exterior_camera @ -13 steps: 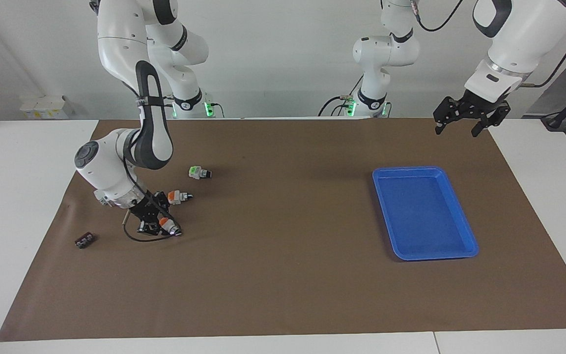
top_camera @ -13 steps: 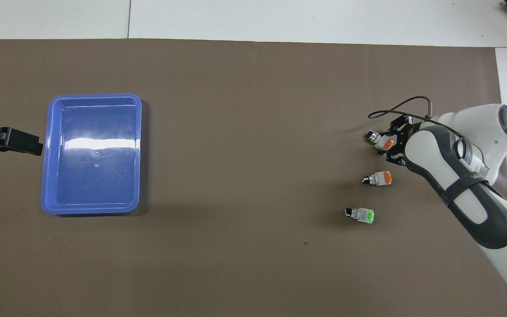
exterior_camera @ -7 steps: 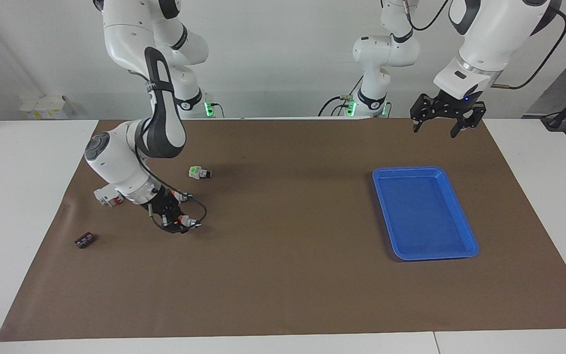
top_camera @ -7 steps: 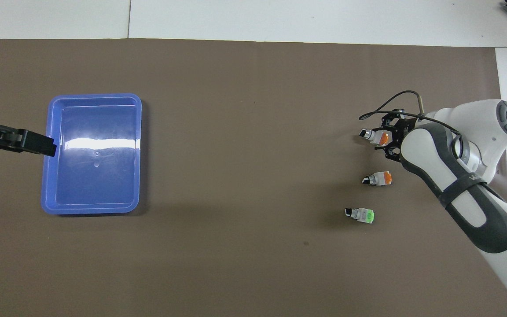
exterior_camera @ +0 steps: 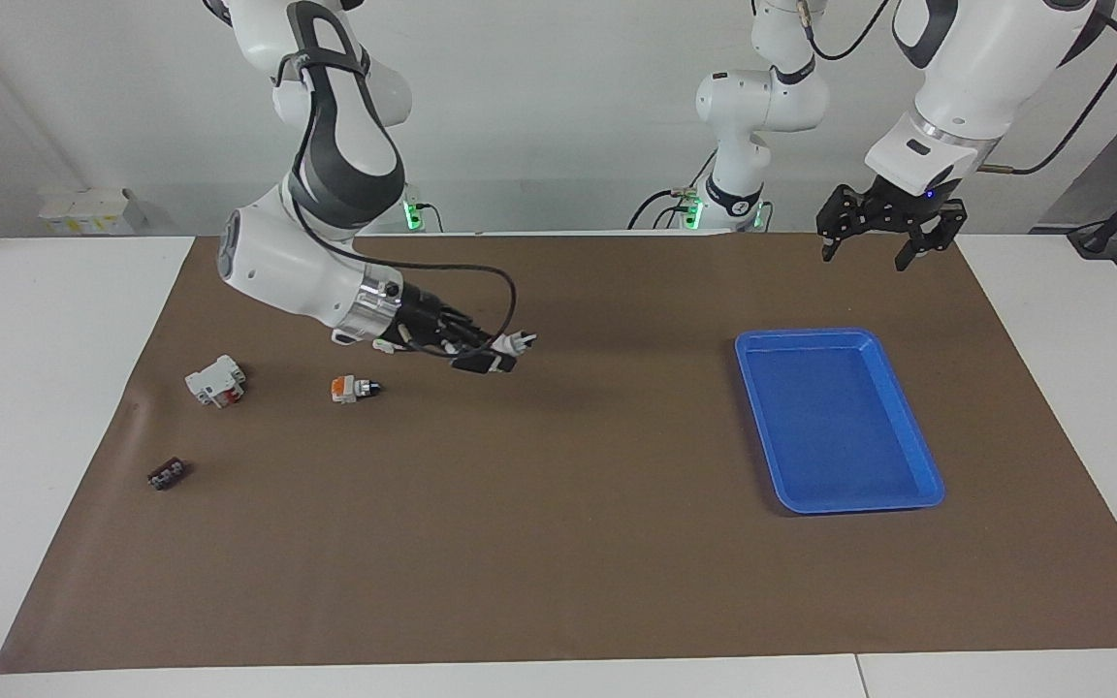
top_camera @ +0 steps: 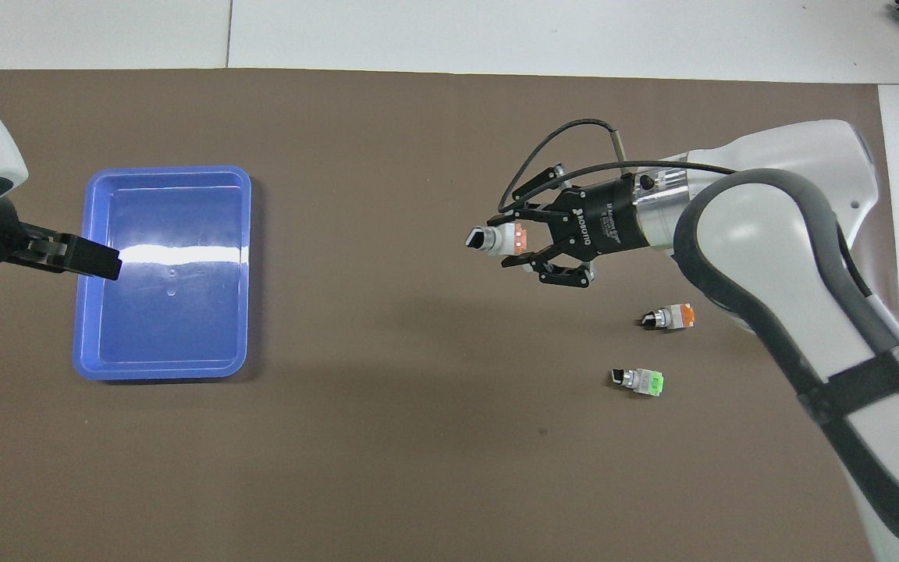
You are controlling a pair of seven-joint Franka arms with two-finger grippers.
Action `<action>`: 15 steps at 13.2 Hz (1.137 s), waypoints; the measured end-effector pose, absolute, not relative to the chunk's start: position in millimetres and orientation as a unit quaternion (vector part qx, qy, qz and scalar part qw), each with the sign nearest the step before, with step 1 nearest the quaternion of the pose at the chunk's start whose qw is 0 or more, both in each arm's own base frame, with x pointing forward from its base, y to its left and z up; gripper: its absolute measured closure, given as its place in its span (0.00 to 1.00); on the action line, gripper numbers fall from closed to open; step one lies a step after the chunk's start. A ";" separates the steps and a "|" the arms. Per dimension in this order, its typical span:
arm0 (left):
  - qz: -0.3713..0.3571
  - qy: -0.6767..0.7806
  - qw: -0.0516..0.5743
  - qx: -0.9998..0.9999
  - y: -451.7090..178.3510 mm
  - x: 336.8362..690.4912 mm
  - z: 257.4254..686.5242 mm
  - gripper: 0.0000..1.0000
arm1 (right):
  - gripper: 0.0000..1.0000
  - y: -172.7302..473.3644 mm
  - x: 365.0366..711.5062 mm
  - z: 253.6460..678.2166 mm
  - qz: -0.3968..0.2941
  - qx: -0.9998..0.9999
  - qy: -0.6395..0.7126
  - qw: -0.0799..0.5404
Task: Turn and place switch with both arms
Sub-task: 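Carry the switch toward the tray while the left gripper reaches toward it, then close the left gripper on the switch end held by the right gripper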
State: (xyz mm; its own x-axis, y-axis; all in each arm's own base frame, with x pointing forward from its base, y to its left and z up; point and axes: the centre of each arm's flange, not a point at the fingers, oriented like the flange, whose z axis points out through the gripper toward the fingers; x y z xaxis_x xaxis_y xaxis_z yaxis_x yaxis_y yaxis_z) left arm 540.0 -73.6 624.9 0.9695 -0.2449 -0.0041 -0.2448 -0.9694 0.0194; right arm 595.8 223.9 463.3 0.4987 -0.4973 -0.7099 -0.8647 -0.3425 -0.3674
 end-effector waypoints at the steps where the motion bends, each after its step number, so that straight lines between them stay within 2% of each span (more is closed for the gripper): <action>1: -0.003 -0.124 0.020 0.992 -76.0 539.6 625.0 0.04 | 0.49 249.5 586.4 468.8 0.270 -0.771 0.435 0.379; 4: -0.004 -0.123 0.117 0.985 -97.2 536.7 627.6 0.07 | 0.49 304.6 563.2 479.7 0.315 -0.746 0.454 0.371; 9: 0.011 -0.117 0.252 0.961 -146.1 531.2 610.4 0.15 | 0.49 353.4 543.2 485.0 0.323 -0.716 0.505 0.356; 10: 0.013 -0.119 0.268 0.956 -157.4 528.4 606.0 0.26 | 0.49 354.0 543.1 485.2 0.324 -0.713 0.510 0.355; 11: 0.014 -0.120 0.285 0.951 -167.2 525.9 603.7 0.26 | 0.49 353.5 543.5 485.3 0.325 -0.711 0.513 0.355; 13: 0.013 -0.123 0.321 0.939 -178.5 522.8 601.4 0.42 | 0.49 353.0 544.1 485.5 0.328 -0.706 0.517 0.356; 15: 0.017 -0.119 0.346 0.930 -181.0 524.0 599.5 0.46 | 0.49 353.1 544.0 485.7 0.330 -0.705 0.517 0.357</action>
State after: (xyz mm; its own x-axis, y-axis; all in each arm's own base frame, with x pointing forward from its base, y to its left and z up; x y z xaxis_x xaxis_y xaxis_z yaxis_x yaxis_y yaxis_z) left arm 524.0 -181.0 599.5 0.9711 -0.2093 0.1144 -0.2331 -0.7319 0.6403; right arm 544.0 353.1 485.7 0.2477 -0.4935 -0.8337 -0.9641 -0.2105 -0.1619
